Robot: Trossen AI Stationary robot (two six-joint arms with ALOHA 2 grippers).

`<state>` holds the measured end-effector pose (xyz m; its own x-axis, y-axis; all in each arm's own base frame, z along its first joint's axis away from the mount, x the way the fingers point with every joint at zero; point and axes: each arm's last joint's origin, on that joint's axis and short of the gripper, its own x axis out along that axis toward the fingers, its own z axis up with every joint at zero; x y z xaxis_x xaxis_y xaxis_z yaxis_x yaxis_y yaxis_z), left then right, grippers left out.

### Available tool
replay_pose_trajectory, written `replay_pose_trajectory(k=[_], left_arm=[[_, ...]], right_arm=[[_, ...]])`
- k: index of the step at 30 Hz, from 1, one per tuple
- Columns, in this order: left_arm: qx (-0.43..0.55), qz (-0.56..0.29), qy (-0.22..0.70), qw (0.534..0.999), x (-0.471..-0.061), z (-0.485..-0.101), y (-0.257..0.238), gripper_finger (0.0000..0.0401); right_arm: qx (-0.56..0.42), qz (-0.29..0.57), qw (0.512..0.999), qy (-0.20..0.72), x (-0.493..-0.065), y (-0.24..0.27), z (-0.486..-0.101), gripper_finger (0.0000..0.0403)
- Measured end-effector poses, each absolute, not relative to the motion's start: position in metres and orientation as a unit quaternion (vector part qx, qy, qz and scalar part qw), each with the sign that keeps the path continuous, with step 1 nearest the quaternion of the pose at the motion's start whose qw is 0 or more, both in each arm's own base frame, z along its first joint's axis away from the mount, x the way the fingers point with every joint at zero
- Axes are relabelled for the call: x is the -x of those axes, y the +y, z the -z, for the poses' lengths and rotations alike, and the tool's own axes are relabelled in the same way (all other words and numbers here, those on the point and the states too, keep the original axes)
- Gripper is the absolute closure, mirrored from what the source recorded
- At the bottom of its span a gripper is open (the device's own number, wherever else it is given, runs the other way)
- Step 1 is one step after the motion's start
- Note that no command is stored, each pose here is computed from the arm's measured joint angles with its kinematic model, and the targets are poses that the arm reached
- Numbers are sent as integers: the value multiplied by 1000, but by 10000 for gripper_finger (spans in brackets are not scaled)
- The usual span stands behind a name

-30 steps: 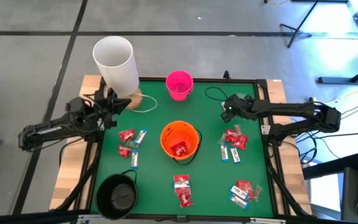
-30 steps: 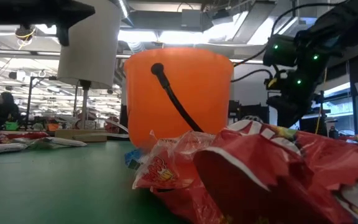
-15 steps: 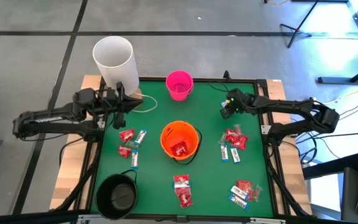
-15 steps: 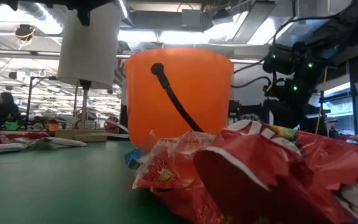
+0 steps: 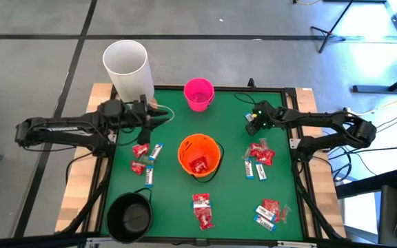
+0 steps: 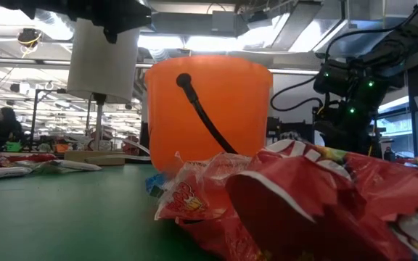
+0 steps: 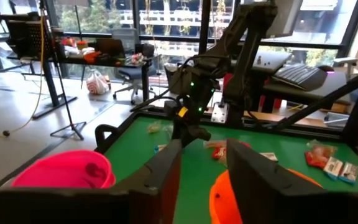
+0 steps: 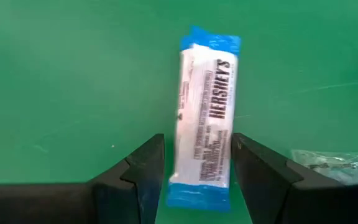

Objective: Sort candy
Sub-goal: Put the white chocolate into the black bucket

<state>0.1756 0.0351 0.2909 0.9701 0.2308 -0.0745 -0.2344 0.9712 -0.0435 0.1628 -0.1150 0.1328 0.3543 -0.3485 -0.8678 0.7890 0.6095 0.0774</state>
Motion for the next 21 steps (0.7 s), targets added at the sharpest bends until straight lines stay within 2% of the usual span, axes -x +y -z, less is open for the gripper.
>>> replay_pose_trajectory(k=[4,12,15,21], left_arm=[[33,-113,44,992,-180,-288,35,260],[41,-103,48,993,-182,-286,32,260],[41,-103,48,993,-182,-286,32,260],[41,-105,47,993,-182,-286,32,260]], right_arm=[[-248,366,783,438,-163,-115,-133,221],[-234,367,784,442,-162,-116,-133,229],[-234,367,784,442,-162,-116,-133,257],[-233,367,786,439,-163,-116,-133,343]])
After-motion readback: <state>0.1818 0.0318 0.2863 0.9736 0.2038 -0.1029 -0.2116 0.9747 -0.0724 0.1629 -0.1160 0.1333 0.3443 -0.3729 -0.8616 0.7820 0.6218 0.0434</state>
